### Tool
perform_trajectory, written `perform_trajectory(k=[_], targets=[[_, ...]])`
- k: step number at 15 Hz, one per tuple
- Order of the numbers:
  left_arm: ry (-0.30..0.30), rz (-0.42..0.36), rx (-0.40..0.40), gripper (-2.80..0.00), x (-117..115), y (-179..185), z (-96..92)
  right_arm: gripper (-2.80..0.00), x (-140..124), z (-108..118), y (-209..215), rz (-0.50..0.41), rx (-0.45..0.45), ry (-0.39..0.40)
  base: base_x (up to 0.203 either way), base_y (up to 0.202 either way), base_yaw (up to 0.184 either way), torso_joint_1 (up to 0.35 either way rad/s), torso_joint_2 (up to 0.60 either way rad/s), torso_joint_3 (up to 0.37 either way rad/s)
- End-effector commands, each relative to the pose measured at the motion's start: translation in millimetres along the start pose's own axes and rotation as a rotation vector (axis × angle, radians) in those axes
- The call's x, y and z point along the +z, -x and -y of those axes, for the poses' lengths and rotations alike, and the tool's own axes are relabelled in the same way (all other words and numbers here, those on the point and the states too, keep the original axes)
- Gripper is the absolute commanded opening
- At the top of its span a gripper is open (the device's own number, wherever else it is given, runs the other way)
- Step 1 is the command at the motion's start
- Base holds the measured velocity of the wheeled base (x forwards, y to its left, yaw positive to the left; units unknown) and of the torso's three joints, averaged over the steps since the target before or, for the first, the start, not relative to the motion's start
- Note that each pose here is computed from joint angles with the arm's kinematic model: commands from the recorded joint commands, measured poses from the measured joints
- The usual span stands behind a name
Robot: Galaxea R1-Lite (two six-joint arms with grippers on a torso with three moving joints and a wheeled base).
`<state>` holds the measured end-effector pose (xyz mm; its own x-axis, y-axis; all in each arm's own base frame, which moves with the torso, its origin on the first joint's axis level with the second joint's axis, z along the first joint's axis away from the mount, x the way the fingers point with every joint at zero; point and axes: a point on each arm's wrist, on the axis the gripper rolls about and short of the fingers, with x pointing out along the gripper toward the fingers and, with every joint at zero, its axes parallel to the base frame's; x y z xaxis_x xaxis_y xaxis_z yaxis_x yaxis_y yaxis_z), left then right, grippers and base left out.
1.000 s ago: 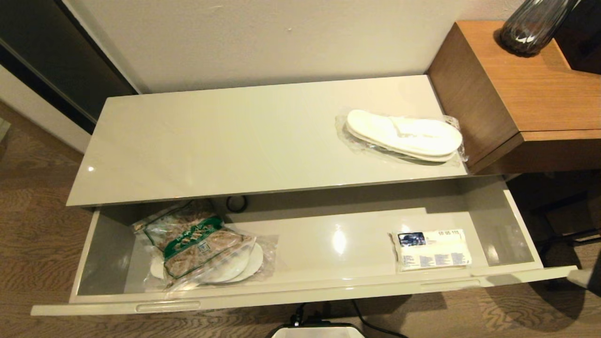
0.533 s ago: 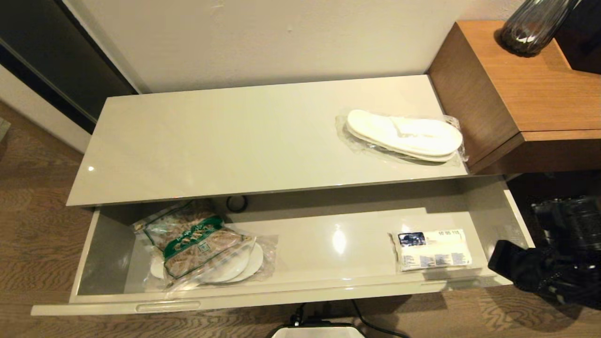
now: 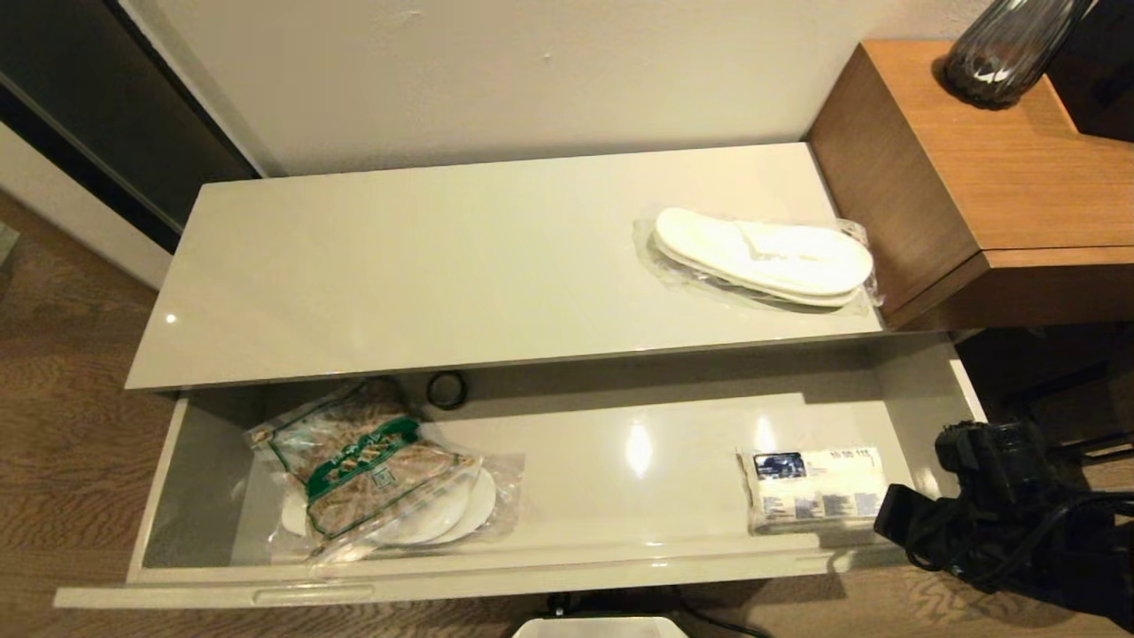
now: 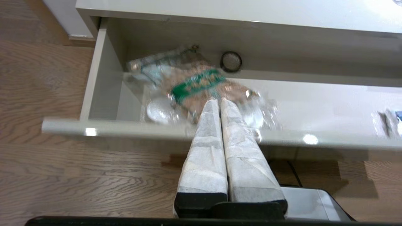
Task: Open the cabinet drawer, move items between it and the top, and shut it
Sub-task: Open the drawer, then pick up the disposable slippers on the table
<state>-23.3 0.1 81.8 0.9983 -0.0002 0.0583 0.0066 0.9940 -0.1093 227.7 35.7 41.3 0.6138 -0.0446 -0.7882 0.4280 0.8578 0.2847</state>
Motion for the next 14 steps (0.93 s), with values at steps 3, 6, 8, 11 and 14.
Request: perform_trajectory(k=[3,6,8,11,14], targets=[[0.001,0.0,0.001,-2.8,0,0,0.0,-2.8,-27,19,-4,-0.18,-0.022,0.009,0.0,0.0,0.0,0.0,0.0,0.0],[0.001,0.0,0.0,-2.8,0,0,0.0,-2.8,-33,26,10,-0.187,-0.007,0.014,0.0,0.0,0.0,0.0,0.0,0.0],[0.001,0.0,0.001,-2.8,0,0,0.0,-2.8,-28,25,22,-0.134,0.031,0.007,0.0,0.0,0.0,0.0,0.0,0.0],[0.001,0.0,0.0,-2.8,0,0,0.0,-2.8,-7,14,53,0.016,0.136,-0.01,0.0,0.0,0.0,0.0,0.0,0.0],[0.001,0.0,0.001,-2.8,0,0,0.0,-2.8,14,5,97,0.086,0.19,-0.019,0.0,0.0,0.0,0.0,0.0,0.0]])
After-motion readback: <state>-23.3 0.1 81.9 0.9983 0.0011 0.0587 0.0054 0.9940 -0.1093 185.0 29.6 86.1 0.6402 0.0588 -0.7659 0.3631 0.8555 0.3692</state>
